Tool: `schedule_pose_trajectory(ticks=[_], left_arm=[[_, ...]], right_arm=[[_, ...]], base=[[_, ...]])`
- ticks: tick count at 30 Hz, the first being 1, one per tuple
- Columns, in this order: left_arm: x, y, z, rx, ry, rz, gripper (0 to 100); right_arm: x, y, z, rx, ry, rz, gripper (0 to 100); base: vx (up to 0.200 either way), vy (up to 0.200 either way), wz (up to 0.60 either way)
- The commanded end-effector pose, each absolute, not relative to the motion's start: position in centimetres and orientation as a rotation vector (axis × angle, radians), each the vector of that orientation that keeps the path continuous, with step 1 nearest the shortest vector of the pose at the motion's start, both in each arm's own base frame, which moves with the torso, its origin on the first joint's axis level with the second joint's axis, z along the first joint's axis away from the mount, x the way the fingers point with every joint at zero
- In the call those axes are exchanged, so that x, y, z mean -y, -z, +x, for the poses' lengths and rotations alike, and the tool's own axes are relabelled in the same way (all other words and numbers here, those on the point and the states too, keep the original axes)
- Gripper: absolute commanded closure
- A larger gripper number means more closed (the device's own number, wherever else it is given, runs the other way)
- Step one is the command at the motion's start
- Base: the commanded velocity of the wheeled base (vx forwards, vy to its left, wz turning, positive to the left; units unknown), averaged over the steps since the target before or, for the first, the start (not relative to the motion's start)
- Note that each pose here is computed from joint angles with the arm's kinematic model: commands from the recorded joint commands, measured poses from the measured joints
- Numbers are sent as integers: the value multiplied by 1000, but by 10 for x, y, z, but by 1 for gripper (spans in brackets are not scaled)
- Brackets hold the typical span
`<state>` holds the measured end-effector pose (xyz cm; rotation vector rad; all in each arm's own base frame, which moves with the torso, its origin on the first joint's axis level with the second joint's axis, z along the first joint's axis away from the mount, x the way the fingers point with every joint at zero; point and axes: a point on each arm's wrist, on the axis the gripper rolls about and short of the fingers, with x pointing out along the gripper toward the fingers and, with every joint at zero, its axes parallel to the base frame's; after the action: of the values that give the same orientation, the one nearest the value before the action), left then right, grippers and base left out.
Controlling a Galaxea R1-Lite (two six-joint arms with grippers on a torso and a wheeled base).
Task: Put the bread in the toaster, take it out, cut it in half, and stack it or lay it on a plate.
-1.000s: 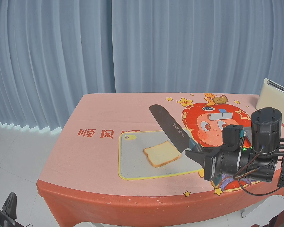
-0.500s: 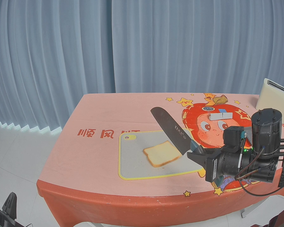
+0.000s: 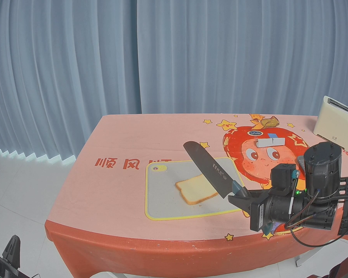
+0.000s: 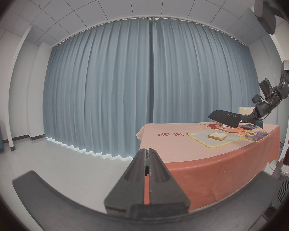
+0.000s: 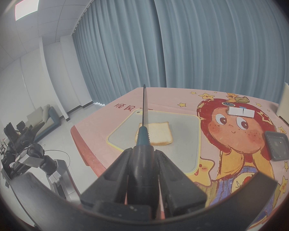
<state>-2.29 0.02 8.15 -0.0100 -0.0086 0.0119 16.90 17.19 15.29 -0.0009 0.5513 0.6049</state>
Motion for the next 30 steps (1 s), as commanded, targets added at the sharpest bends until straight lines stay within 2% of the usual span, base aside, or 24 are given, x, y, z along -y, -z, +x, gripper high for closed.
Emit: schedule_pose_trajectory(ticks=[1,11,27,29,30], left_arm=[[0,-76,-23,9,-12,-9,100],[0,-76,-23,9,-14,-20,100],[0,-79,-23,35,11,3,100],[0,-94,-24,179,12,5,100],[0,-95,-25,187,12,3,100]], right_arm=[[-171,-152,168,-554,-604,-3,100],[-173,-150,165,-561,-615,-13,100],[-173,-152,161,-550,-618,-15,100],[-172,-154,160,-543,-620,-12,100],[-172,-155,160,-541,-620,-11,100]], base=[[0,0,0],[0,0,0],[0,0,0],[0,0,0],[0,0,0]])
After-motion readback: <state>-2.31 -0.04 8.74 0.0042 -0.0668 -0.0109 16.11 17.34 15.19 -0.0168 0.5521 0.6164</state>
